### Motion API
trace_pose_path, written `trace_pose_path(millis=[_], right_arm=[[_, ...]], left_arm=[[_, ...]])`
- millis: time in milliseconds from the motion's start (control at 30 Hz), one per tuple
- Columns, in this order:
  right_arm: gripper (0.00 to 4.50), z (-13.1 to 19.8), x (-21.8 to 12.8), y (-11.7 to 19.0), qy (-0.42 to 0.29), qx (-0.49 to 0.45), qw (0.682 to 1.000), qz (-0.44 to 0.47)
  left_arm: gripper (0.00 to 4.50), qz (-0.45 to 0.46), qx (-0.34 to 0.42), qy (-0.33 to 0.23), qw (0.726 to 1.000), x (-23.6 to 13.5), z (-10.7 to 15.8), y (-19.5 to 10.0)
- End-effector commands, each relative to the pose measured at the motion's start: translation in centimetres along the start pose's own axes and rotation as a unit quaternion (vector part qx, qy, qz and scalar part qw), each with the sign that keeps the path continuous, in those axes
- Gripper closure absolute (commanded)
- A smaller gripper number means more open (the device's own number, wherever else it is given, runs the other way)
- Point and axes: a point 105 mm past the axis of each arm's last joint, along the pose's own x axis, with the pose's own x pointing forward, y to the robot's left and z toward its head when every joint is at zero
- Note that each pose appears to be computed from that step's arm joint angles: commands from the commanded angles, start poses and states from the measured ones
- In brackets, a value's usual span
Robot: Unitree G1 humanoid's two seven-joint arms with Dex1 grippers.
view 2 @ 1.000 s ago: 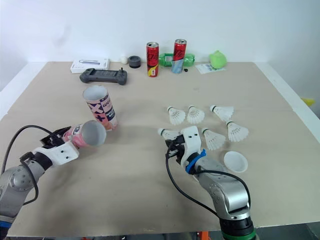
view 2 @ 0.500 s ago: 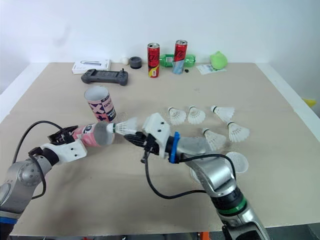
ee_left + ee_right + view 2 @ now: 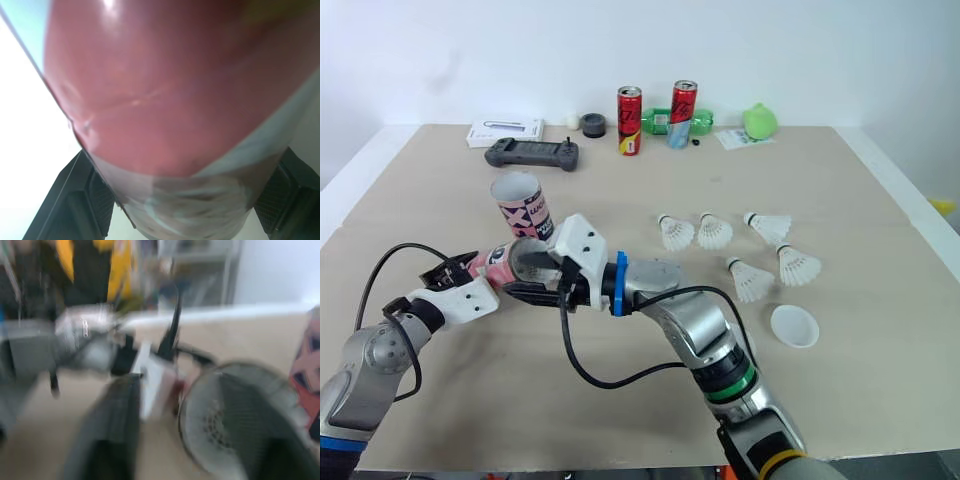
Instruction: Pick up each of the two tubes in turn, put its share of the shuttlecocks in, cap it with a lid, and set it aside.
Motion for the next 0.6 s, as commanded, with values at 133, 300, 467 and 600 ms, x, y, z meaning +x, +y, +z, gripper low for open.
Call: trace_pose_path(millis=[133, 300, 467, 600], right_arm=[[0.03, -0.3, -6.3, -5.3, 0.005, -0.03, 0.969, -0.246], [0.03, -3.5, -11.4, -7.6, 0.064, -0.018, 0.908, -0.413], [0.03, -5.4, -12.5, -9.3, 0.09, 0.011, 0.875, -0.476], [0.03, -5.9, -12.0, -11.5, 0.084, 0.019, 0.864, -0.496]], left_arm=[[1.3, -0.049, -0.046, -0.015, 0.998, 0.4, 0.9, -2.7], [1.3, -0.048, -0.06, -0.019, 0.997, 0.8, 1.2, -2.5], [1.3, -0.053, -0.072, -0.027, 0.996, 1.2, 1.8, -2.8], [1.3, -0.052, -0.073, -0.029, 0.996, 1.3, 2.1, -2.7]])
